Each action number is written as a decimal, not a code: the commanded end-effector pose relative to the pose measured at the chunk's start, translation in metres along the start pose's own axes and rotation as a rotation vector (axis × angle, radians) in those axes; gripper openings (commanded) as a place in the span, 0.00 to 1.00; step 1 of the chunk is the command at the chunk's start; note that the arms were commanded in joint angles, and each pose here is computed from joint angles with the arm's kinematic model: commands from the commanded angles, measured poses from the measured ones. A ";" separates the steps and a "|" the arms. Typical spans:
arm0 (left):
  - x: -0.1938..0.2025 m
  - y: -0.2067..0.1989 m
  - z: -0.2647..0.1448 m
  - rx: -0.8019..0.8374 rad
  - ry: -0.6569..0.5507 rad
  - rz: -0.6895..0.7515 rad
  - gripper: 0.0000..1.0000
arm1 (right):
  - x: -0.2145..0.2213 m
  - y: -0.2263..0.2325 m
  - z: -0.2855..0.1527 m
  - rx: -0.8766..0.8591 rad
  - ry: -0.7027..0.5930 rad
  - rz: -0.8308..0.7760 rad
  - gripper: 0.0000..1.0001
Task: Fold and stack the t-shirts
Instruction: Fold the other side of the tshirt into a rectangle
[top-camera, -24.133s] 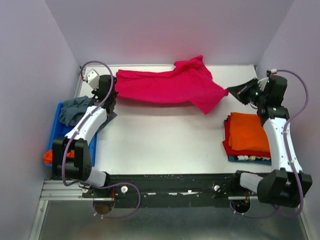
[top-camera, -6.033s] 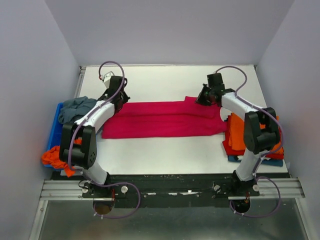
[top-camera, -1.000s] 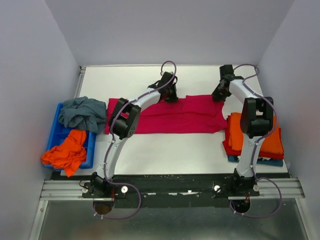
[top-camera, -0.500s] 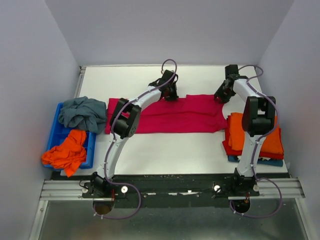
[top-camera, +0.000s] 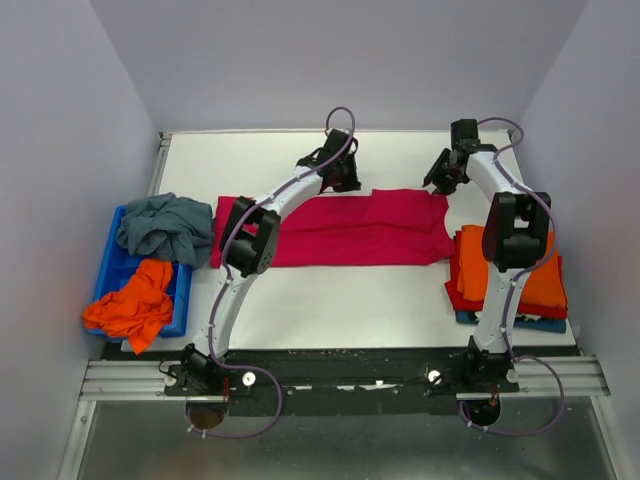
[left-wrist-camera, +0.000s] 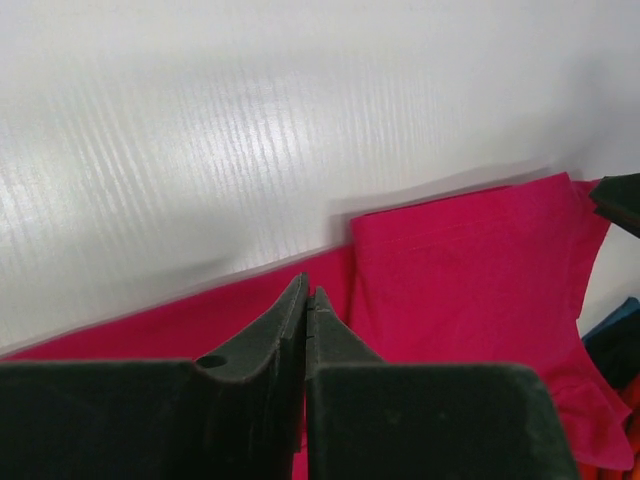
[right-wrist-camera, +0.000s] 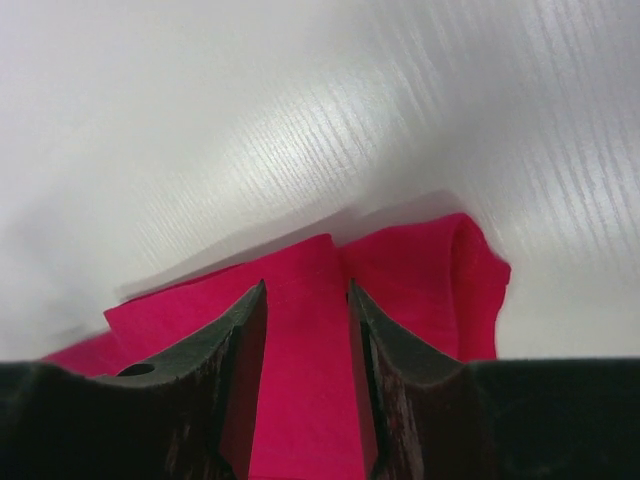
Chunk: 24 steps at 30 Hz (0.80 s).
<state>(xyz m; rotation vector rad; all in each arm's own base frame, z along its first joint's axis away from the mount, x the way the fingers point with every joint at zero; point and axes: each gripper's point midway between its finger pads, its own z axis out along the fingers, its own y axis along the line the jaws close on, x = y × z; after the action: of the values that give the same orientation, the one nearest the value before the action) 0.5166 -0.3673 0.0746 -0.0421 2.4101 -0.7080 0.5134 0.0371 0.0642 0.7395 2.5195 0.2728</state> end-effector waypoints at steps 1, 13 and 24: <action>0.003 -0.014 0.011 0.086 0.019 0.005 0.16 | 0.005 0.009 0.010 -0.050 0.041 -0.018 0.44; 0.012 -0.027 0.035 0.148 0.034 -0.011 0.35 | 0.010 -0.001 0.023 -0.004 0.065 -0.011 0.41; 0.012 -0.038 0.041 0.208 0.027 -0.031 0.30 | 0.003 0.001 0.012 -0.006 0.037 -0.017 0.15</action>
<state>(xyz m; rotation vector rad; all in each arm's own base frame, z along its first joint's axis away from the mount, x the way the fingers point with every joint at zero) 0.5239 -0.4093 0.0539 -0.0027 2.3893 -0.9154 0.5158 0.0425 0.0414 0.7290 2.5697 0.2971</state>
